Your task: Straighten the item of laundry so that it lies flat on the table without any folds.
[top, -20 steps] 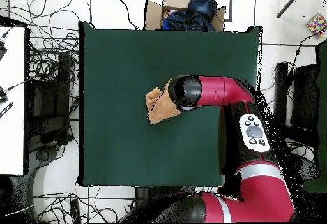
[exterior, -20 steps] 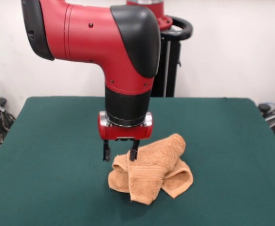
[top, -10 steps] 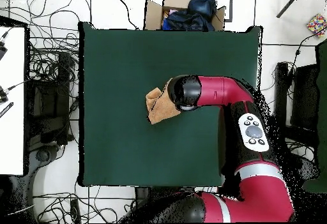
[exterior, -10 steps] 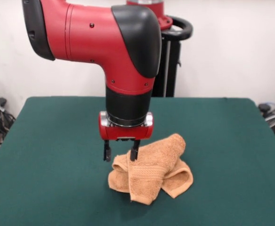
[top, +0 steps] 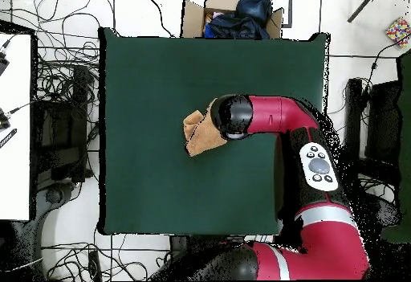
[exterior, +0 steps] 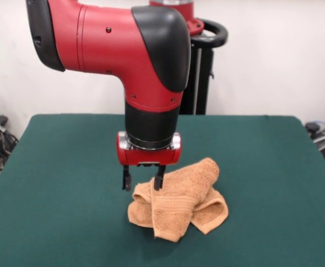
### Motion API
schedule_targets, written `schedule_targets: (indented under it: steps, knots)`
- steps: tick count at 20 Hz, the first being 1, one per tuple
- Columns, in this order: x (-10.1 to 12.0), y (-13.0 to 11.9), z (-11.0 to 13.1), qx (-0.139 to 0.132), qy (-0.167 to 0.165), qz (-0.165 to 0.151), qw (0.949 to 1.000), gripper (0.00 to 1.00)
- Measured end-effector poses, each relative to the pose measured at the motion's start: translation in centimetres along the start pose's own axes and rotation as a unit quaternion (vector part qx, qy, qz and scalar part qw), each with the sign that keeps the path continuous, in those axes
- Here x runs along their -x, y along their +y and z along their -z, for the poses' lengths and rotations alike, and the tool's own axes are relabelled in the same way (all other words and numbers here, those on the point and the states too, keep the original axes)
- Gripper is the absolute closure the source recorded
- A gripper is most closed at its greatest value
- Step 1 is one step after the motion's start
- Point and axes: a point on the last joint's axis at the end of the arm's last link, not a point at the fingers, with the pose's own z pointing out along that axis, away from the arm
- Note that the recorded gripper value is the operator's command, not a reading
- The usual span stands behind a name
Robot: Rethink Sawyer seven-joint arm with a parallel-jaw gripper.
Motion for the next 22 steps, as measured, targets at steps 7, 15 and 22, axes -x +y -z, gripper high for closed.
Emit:
schedule_targets:
  steps: [7, 15, 22]
  knots:
    - [0.0, 0.0, 0.0, 0.000, 0.000, 0.000, 1.0000, 0.00]
    - [0.2, 1.1, 0.0, 0.000, 0.000, 0.008, 1.0000, 0.00]
    - [0.6, 2.9, 0.1, -0.001, 0.000, 0.022, 0.9998, 0.00]
